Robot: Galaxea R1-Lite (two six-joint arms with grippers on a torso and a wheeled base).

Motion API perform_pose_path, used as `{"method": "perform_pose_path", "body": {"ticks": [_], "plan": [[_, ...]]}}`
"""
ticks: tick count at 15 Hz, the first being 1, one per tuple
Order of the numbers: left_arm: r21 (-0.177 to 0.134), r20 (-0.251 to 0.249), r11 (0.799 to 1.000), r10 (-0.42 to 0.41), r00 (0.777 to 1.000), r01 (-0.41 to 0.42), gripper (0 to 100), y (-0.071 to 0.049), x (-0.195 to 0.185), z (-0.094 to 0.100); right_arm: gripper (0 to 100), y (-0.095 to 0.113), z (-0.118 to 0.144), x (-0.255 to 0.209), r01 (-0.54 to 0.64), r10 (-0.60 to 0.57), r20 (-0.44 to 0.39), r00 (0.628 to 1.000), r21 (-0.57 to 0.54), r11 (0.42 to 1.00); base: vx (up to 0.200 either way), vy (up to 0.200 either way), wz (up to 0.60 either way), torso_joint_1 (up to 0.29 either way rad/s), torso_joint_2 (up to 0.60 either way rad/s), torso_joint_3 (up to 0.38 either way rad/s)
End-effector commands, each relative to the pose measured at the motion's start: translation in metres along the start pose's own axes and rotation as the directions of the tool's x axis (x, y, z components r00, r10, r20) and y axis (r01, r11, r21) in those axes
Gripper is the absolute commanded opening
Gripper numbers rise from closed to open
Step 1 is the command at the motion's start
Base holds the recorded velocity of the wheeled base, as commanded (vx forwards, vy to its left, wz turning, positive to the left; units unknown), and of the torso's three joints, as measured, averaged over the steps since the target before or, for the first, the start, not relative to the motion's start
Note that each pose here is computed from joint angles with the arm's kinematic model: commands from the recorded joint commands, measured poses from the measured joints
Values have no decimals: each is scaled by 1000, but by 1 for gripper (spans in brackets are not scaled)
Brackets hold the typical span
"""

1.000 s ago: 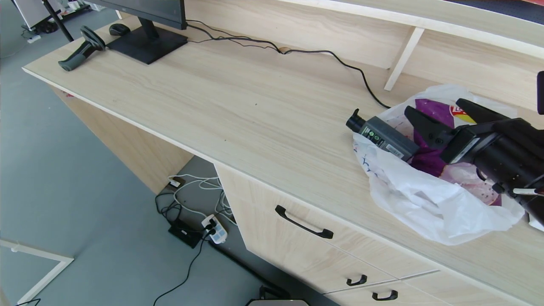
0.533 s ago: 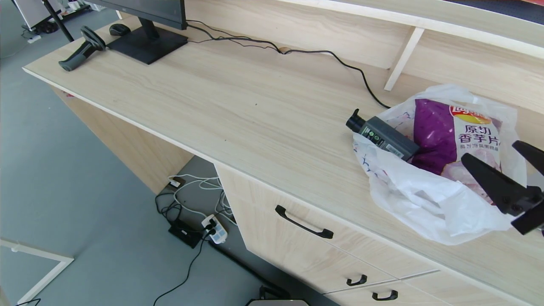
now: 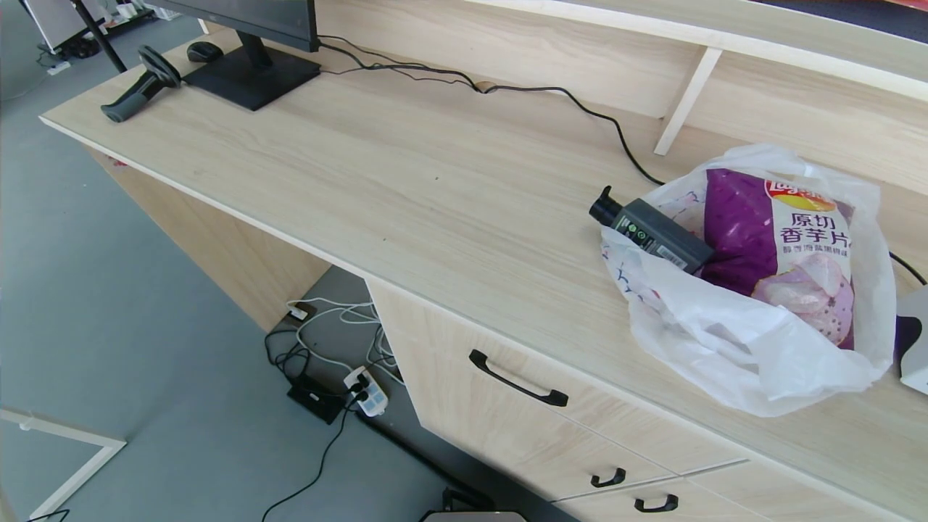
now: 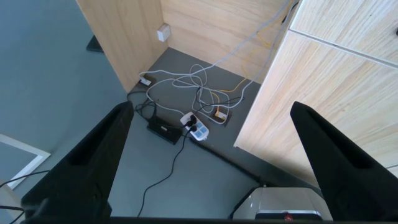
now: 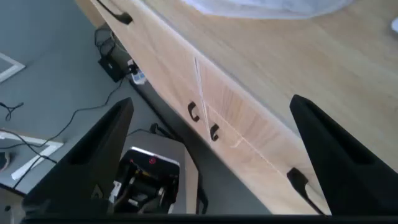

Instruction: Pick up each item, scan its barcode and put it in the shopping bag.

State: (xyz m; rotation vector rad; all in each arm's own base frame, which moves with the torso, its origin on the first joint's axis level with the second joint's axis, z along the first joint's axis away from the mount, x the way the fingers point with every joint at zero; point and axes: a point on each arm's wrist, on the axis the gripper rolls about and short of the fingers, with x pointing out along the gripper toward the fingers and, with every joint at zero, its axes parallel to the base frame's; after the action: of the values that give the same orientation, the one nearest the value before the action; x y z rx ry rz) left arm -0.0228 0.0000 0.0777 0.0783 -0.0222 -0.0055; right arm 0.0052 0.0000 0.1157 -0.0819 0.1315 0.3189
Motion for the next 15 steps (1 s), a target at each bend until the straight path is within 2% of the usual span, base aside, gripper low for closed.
{"method": "perform_pose_path", "body": {"ticks": [1,3,7,8,10,11,12,14,15], "plan": [[0,1,1000,0,1000,0,100,0,0,0,100,-4,-10,-48,1,-6,145,989,37,999,0,0,0,0,0,0],[0,0,1000,0,1000,0,100,0,0,0,100,-2,-24,-39,5,-11,87,996,63,998,0,0,0,0,0,0],[1,-2,1000,0,1000,0,100,0,0,0,100,1,-26,-32,162,-162,-9,987,123,979,0,0,0,0,0,0],[3,-2,1000,0,1000,0,100,0,0,0,100,0,-28,-32,252,-251,-27,968,126,959,0,0,0,0,0,0],[3,-2,1000,0,1000,0,100,0,0,0,100,0,-8,-28,369,-359,-84,930,219,903,0,0,0,0,0,0],[3,-2,1000,0,1000,0,100,0,0,0,100,1,-1,-26,395,-382,-98,919,227,890,0,0,0,0,0,0],[1,-2,1000,0,1000,0,100,0,0,0,100,2,-2,-25,381,-367,-104,924,228,896,0,0,0,0,0,0],[1,0,1000,0,1000,0,100,0,0,0,100,6,-27,-29,396,-388,-76,918,192,898,0,0,0,0,0,0],[1,0,1000,0,1000,0,100,0,0,0,100,8,-27,-30,421,-417,-63,907,192,886,0,0,0,0,0,0]]}}
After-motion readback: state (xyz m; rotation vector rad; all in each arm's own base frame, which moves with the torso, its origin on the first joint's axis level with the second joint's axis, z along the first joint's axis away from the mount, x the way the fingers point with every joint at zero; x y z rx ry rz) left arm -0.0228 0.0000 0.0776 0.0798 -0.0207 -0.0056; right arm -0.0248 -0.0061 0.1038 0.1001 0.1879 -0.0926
